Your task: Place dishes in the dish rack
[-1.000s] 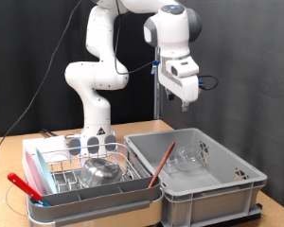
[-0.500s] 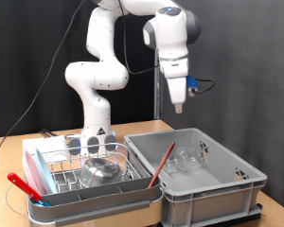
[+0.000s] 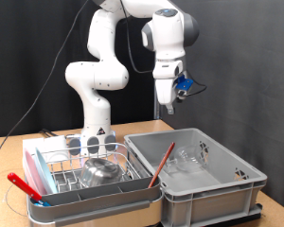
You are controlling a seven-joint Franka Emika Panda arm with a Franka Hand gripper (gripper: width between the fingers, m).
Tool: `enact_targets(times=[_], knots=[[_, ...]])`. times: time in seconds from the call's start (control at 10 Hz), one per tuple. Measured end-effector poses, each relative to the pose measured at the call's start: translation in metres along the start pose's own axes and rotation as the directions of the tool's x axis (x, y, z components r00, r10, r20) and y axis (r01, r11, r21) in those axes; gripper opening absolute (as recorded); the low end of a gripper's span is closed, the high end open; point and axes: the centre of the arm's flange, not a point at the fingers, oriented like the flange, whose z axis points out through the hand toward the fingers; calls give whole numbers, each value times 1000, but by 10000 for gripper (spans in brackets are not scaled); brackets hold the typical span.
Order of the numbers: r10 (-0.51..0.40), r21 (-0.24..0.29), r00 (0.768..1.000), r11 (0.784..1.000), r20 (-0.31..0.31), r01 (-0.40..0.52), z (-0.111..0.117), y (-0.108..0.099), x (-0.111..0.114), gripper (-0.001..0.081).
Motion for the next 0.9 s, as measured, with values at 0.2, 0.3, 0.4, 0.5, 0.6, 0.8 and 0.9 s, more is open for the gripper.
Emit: enact_targets(times=[0.2, 0.3, 0.4, 0.5, 0.6, 0.8, 0.9], knots=[[231, 23, 973, 973, 7, -231, 6, -9, -3, 811], [353, 32, 935, 935, 14, -354, 7, -10, -2, 811], [456, 42, 890, 889, 15, -456, 6, -10, -1, 811], [559, 47, 829, 828, 6, -558, 5, -10, 3, 811], [643, 44, 766, 766, -5, -642, 6, -10, 6, 811], [667, 54, 745, 744, 11, -666, 8, -11, 4, 811], [747, 71, 665, 662, 24, -746, 9, -14, 3, 811]])
